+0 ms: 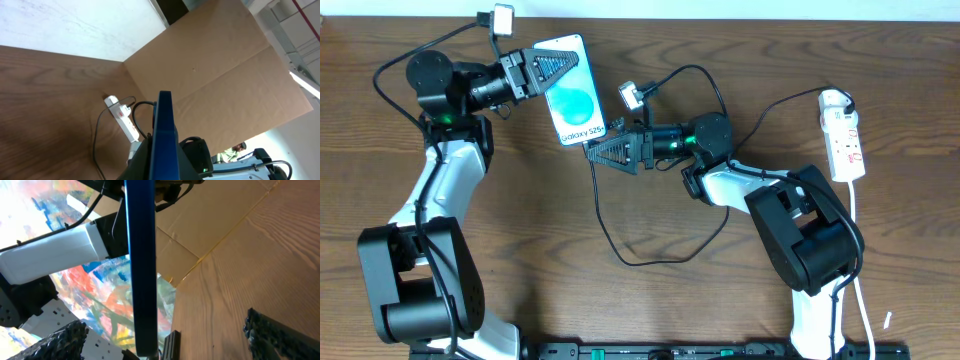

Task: Plug charger to phone and switch on socket
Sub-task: 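Open the right gripper and withdraw it rightward toward the power strip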

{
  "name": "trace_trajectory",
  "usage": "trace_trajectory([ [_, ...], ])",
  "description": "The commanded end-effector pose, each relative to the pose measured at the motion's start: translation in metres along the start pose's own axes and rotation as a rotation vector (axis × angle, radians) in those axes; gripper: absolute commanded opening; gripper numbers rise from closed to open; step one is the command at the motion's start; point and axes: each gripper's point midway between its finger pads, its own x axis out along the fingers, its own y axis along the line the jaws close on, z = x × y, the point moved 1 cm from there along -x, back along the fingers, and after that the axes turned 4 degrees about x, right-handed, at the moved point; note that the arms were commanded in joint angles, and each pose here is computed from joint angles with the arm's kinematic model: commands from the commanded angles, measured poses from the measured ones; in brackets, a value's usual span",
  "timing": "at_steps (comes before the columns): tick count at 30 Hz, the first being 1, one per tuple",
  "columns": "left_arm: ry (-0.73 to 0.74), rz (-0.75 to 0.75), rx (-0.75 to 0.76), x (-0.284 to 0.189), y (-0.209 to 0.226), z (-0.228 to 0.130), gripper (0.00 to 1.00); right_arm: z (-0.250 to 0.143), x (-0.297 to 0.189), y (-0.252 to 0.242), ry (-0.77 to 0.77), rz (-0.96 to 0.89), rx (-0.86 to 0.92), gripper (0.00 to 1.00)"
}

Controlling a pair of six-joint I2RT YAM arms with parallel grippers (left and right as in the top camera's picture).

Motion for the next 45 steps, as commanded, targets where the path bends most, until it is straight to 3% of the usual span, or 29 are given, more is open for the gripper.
trace_trajectory([
  [1,-0.022,0.01,0.048,-0.011,-0.008,0.009,0.07,0.005,-0.004,0.0,-0.004,-0.002,-0.019,0.99],
  [13,-0.061,0.046,-0.005,-0.035,-0.001,0.02,0.07,0.024,-0.04,-0.01,-0.037,-0.047,-0.029,0.99],
  [19,-0.061,0.045,-0.006,-0.035,-0.001,0.02,0.07,0.028,-0.065,-0.035,-0.049,-0.124,0.063,0.99],
  [34,-0.06,0.045,-0.008,-0.035,-0.001,0.019,0.07,0.013,-0.124,-0.118,-0.139,-0.433,0.261,0.99],
  [45,-0.053,0.042,-0.003,-0.035,-0.002,0.018,0.07,0.006,-0.161,-0.141,-0.188,-0.682,0.3,0.99],
])
